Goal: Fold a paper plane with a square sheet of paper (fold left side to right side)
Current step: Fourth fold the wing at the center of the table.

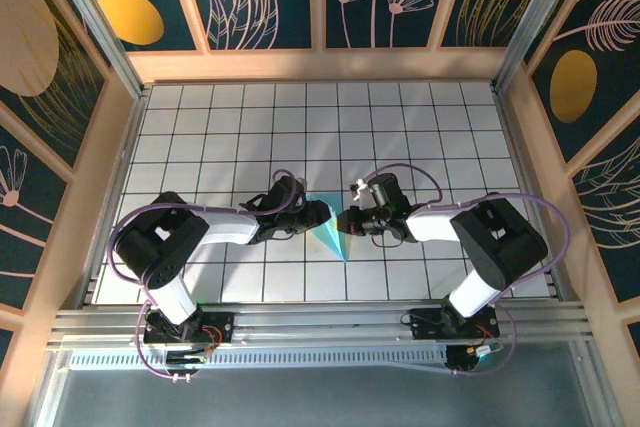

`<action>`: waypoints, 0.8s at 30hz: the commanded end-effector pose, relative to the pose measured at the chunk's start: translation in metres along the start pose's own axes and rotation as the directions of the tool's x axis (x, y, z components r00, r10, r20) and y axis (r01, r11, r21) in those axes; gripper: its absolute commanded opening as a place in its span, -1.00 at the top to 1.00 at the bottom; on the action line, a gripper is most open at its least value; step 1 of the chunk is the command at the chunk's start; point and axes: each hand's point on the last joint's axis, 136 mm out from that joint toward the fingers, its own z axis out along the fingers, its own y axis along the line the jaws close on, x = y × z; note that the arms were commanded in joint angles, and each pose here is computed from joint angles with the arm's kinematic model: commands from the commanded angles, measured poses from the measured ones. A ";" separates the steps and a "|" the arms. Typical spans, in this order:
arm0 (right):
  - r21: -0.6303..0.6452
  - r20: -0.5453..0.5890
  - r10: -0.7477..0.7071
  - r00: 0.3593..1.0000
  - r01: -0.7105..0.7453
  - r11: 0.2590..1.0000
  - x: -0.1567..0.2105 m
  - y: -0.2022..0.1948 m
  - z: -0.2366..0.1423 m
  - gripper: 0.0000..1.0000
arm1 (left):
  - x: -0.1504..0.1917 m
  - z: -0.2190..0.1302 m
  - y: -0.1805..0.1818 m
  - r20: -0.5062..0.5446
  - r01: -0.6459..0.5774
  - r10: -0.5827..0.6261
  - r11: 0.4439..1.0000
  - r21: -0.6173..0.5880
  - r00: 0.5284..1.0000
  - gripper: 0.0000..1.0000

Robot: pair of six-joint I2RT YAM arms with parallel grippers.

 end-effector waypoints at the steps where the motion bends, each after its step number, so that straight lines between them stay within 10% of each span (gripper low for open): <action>1: 0.011 0.012 -0.011 1.000 0.011 1.000 -0.002 -0.002 -0.006 0.98 | 0.009 0.002 0.035 -0.024 0.003 -0.006 0.991 -0.132 1.000 0.03; 24: 0.070 0.006 -0.001 1.000 0.000 0.998 -0.002 -0.016 -0.006 0.98 | 0.009 0.003 0.035 -0.026 0.001 -0.005 0.991 -0.134 1.000 0.02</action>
